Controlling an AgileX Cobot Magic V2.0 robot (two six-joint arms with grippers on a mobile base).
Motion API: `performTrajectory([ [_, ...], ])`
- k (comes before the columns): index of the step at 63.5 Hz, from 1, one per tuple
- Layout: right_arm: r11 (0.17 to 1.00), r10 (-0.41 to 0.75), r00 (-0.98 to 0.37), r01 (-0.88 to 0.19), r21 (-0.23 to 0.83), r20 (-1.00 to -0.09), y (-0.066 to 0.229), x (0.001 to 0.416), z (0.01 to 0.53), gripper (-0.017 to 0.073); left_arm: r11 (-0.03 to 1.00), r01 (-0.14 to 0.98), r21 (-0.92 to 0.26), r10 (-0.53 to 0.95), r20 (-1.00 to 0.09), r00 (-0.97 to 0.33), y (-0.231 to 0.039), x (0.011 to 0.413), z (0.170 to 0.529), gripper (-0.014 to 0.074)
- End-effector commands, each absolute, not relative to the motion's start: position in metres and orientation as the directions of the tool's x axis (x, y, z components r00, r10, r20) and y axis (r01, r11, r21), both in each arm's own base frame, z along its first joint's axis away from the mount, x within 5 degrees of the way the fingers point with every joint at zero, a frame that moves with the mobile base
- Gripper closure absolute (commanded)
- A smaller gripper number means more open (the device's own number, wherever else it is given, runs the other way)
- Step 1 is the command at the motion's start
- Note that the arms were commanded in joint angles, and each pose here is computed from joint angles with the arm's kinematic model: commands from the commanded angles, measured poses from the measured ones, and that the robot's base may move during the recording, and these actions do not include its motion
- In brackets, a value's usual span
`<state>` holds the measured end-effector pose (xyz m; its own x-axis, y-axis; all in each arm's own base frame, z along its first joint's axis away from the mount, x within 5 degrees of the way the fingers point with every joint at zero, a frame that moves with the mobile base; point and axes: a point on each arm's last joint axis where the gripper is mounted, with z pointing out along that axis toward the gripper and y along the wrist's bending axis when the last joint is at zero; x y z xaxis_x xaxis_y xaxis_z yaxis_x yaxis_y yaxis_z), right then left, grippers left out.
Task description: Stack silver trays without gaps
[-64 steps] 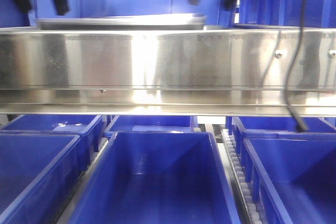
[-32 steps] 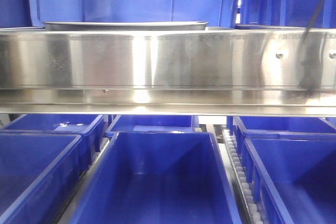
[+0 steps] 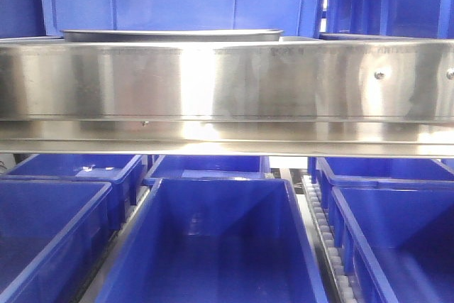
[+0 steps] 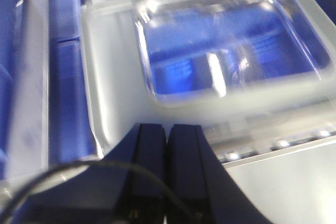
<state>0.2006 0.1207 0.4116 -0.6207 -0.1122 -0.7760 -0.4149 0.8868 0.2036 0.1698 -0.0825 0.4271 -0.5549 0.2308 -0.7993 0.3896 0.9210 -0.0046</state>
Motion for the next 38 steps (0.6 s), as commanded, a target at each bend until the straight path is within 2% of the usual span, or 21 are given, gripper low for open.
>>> performTrajectory([
  [1, 0.874, -0.067, -0.468, -0.454, 0.174, -0.881, 0.107, 0.180, 0.419, 0.0511, 0.900, 0.434, -0.029, 0.172, -0.893, -0.415, -0.079, 0.149, 0.427, 0.0642],
  [18, 0.867, -0.095, -0.352, -0.489, 0.096, -0.931, 0.074, 0.125, 0.347, 0.0511, 0.854, 0.512, -0.092, 0.111, -0.929, -0.353, -0.060, 0.093, 0.360, 0.0642],
  [29, 0.864, -0.048, -0.250, -0.495, 0.085, -0.967, 0.054, 0.091, 0.315, 0.0511, 0.835, 0.540, -0.103, 0.070, -0.955, -0.289, -0.047, 0.068, 0.336, 0.0642],
  [38, 0.860, 0.024, -0.125, -0.503, 0.084, -0.992, 0.039, 0.064, 0.303, 0.0511, 0.831, 0.547, -0.102, 0.028, -0.974, -0.224, -0.038, 0.055, 0.330, 0.0642],
])
